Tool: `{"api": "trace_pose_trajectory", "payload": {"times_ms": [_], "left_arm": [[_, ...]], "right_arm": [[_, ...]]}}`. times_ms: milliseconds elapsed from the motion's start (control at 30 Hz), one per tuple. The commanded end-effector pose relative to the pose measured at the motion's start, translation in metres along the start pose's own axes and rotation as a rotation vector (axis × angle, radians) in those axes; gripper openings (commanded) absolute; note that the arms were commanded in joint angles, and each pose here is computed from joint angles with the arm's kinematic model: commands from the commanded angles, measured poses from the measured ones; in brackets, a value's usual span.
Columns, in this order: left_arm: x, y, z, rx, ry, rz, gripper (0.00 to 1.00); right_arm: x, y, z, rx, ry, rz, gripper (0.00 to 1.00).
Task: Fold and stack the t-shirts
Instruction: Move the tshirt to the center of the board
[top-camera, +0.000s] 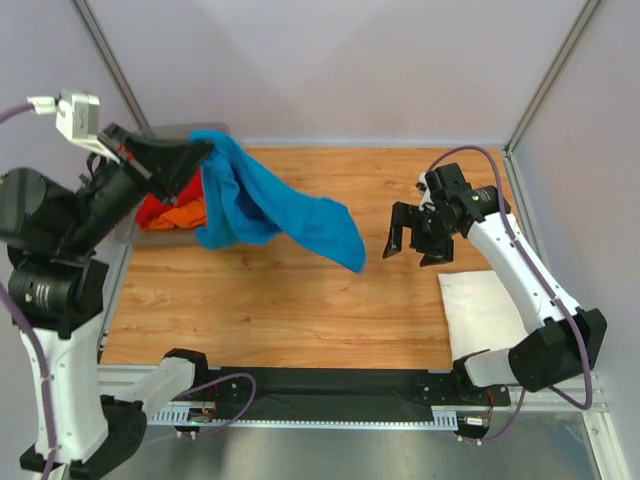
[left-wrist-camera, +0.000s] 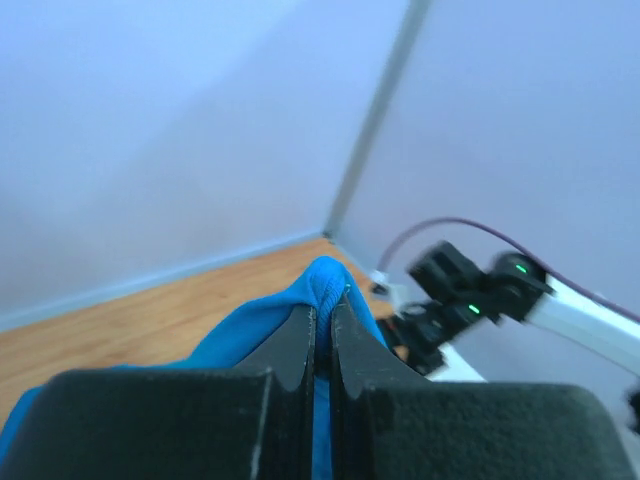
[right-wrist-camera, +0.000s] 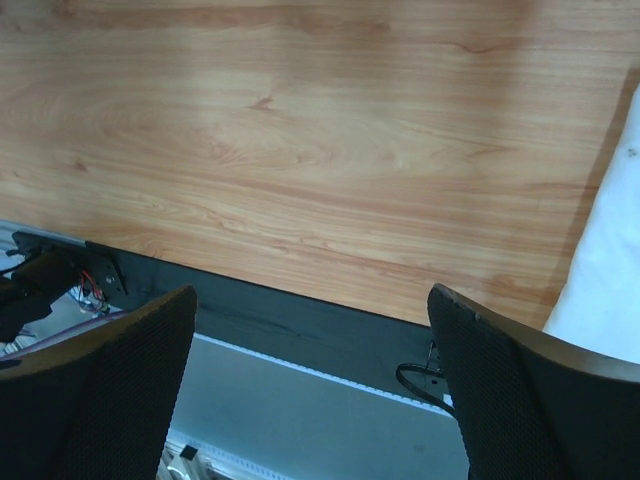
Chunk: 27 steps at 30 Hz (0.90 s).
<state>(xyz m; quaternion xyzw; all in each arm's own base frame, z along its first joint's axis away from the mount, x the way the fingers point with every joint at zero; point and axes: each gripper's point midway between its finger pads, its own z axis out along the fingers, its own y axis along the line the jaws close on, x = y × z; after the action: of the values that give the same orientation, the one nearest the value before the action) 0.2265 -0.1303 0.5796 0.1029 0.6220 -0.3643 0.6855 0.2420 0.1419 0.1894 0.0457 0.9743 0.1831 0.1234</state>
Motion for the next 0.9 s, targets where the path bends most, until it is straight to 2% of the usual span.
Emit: {"api": "trace_pose_trajectory", "payload": {"times_ms": [0,33,100,133,200,233,300,333,367,433,467,500,533,567,633,667,733,800,833,867], "left_arm": [[0.087,0.007,0.005,0.009,0.254,-0.201,0.00],[0.130,0.018,-0.001,-0.017,0.349,-0.260,0.00],[0.173,0.013,-0.008,0.011,0.437,-0.331,0.00],[0.210,0.018,-0.014,0.000,0.495,-0.369,0.00],[0.244,0.015,-0.020,0.014,0.547,-0.411,0.00],[0.277,0.025,-0.026,-0.021,0.596,-0.452,0.00],[0.312,0.035,-0.032,-0.053,0.662,-0.507,0.00],[0.347,0.047,-0.038,-0.092,0.741,-0.550,0.00],[0.364,0.051,-0.041,-0.104,0.786,-0.566,0.00],[0.406,0.063,-0.049,-0.124,0.903,-0.587,0.00],[0.415,0.070,-0.052,-0.158,0.941,-0.576,0.08],[0.429,0.076,-0.065,-0.210,1.022,-0.586,0.17],[0.427,0.078,-0.067,-0.224,1.036,-0.562,0.28],[0.428,0.087,-0.073,-0.277,1.048,-0.512,0.63],[0.420,0.085,-0.086,-0.304,1.040,-0.480,0.93],[0.417,0.084,-0.091,-0.320,1.027,-0.467,0.99],[0.416,0.079,-0.105,-0.330,1.016,-0.462,1.00],[0.425,0.071,-0.117,-0.350,1.031,-0.506,0.90],[0.438,0.068,-0.127,-0.357,1.050,-0.535,0.72],[0.446,0.065,-0.133,-0.356,1.064,-0.567,0.63]], "right_arm": [[-0.001,0.024,-0.022,-0.088,-0.104,-0.107,1.00],[0.003,0.031,-0.021,-0.107,-0.116,-0.141,1.00],[0.016,0.044,-0.023,-0.152,-0.129,-0.194,1.00],[0.028,0.049,-0.018,-0.182,-0.099,-0.216,0.98],[0.045,0.059,-0.020,-0.219,-0.108,-0.267,0.97],[0.062,0.063,-0.008,-0.216,-0.083,-0.317,0.97],[0.082,0.064,0.000,-0.226,-0.073,-0.348,0.97],[0.092,0.069,0.009,-0.240,-0.073,-0.384,0.97],[0.108,0.057,0.024,-0.219,-0.037,-0.381,0.97],[0.125,0.065,0.037,-0.252,-0.014,-0.402,0.97],[0.137,0.059,0.049,-0.239,0.017,-0.406,0.97],[0.146,0.073,0.054,-0.282,0.015,-0.440,0.97],[0.154,0.077,0.060,-0.291,0.037,-0.437,0.97],[0.161,0.079,0.072,-0.277,0.069,-0.449,0.97],[0.168,0.083,0.085,-0.232,0.085,-0.488,0.97],[0.169,0.076,0.100,-0.165,0.112,-0.492,0.97],[0.163,0.067,0.111,-0.070,0.113,-0.498,0.97],[0.162,0.053,0.128,0.037,0.155,-0.530,0.96],[0.155,0.057,0.131,0.053,0.138,-0.548,0.94],[0.155,0.052,0.139,0.082,0.158,-0.573,0.92]]}}
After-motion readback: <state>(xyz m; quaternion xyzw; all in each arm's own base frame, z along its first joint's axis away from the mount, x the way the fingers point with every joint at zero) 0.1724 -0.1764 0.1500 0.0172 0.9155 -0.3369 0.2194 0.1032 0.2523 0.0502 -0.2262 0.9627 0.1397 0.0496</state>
